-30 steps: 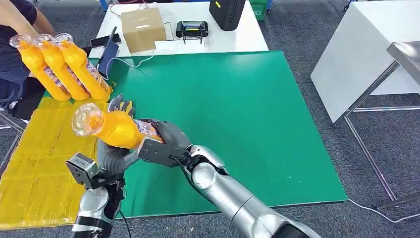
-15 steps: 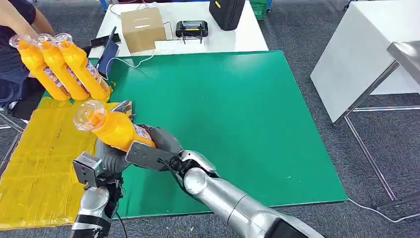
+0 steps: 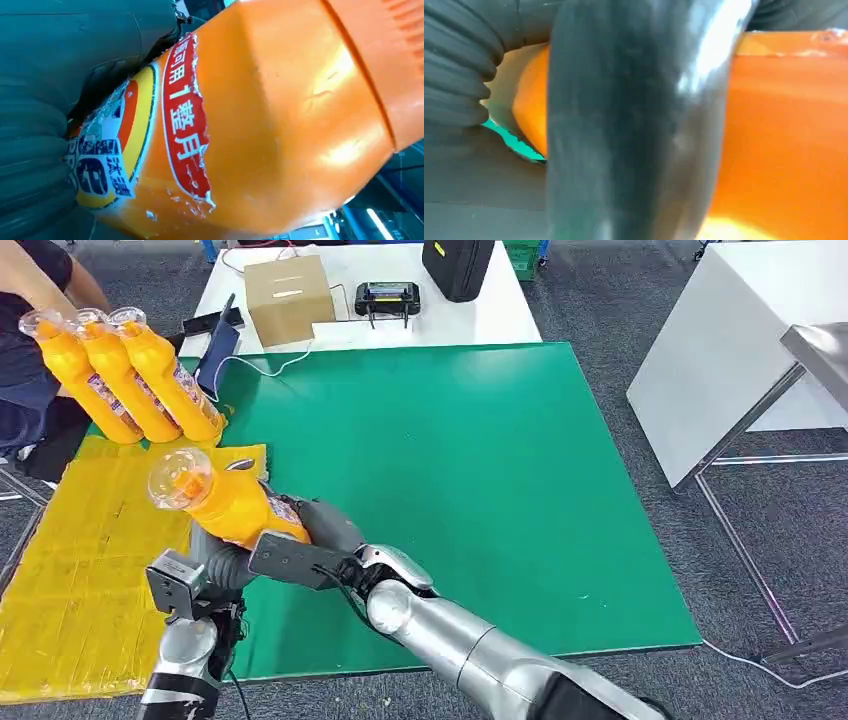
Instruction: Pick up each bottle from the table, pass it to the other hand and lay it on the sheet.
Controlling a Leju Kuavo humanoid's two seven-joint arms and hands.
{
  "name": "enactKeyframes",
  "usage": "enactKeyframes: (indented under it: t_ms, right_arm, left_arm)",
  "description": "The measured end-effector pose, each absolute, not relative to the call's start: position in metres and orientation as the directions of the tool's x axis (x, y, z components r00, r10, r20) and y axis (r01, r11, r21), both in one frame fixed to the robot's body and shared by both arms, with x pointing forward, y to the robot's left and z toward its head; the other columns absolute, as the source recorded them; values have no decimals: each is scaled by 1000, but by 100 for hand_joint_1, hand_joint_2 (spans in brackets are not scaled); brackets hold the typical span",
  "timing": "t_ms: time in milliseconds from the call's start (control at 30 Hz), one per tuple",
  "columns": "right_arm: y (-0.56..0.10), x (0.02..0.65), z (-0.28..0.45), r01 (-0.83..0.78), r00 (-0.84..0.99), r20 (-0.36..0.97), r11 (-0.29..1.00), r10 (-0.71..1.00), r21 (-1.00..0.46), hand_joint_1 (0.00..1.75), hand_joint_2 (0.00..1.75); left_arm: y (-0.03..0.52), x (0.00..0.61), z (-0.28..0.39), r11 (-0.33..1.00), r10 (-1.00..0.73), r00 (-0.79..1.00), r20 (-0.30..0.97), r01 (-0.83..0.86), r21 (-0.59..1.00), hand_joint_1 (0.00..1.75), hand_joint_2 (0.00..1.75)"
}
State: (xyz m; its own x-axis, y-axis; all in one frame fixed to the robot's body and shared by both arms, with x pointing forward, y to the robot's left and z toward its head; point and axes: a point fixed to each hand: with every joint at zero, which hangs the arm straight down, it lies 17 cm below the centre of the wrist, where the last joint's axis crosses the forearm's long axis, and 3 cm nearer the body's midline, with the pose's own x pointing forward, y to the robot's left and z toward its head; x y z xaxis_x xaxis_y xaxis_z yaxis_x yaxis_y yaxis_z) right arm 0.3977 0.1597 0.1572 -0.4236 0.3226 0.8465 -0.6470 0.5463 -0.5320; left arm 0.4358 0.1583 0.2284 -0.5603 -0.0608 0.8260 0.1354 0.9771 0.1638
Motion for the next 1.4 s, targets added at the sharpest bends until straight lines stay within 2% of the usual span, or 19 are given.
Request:
enactKeyframes:
  t_ms: [167, 200, 233, 333, 467, 567, 667, 733, 800, 967, 1133, 1267, 1400]
  right_arm:
    - [158, 401, 156, -637, -437, 835, 541, 334, -550, 175, 175]
    - [158, 401, 156, -637, -437, 835, 540, 334, -550, 159, 175]
    - [158, 401, 156, -636, -438, 834, 540, 336, -551, 0, 175]
    - [156, 404, 155, -613, -464, 811, 531, 358, -585, 0, 175]
    - [144, 416, 157, -573, -503, 777, 526, 379, -628, 0, 175]
    - [122, 430, 159, -554, -504, 770, 536, 392, -636, 0, 175]
    - [97, 452, 176, -520, -513, 762, 564, 394, -642, 0, 175]
    - [76, 466, 182, -497, -508, 761, 584, 404, -642, 0, 175]
    - [56, 478, 188, -471, -507, 757, 602, 413, -644, 0, 175]
    - [26, 494, 200, -425, -510, 747, 630, 426, -650, 0, 175]
    - [8, 501, 211, -402, -519, 743, 647, 423, -649, 0, 175]
    - [-7, 505, 226, -389, -531, 740, 656, 414, -646, 0, 175]
    - [-5, 503, 232, -389, -540, 731, 647, 417, -656, 0, 175]
  left_arm:
    - [161, 438, 228, 976, -78, -562, 823, 125, 178, 175, 175]
    - [161, 438, 227, 976, -79, -562, 824, 125, 179, 175, 175]
    - [161, 438, 227, 975, -84, -562, 823, 122, 183, 175, 175]
    - [172, 443, 231, 954, -253, -586, 769, -18, 300, 175, 175]
    - [207, 450, 245, 775, -627, -541, 560, -364, 516, 175, 175]
    - [239, 448, 251, 532, -844, -417, 336, -580, 617, 175, 175]
    - [253, 446, 238, 193, -965, -263, 20, -651, 734, 175, 175]
    - [273, 447, 224, 58, -985, -163, -60, -637, 768, 175, 175]
    - [306, 447, 214, -22, -997, -47, -65, -617, 787, 175, 175]
    - [338, 444, 201, -102, -994, 26, -107, -586, 804, 175, 175]
    - [370, 457, 172, -156, -983, 161, -85, -506, 848, 175, 175]
    - [366, 474, 106, -238, -971, 64, -230, -314, 919, 175, 175]
    - [366, 488, 68, -283, -956, -27, -293, -196, 939, 175, 175]
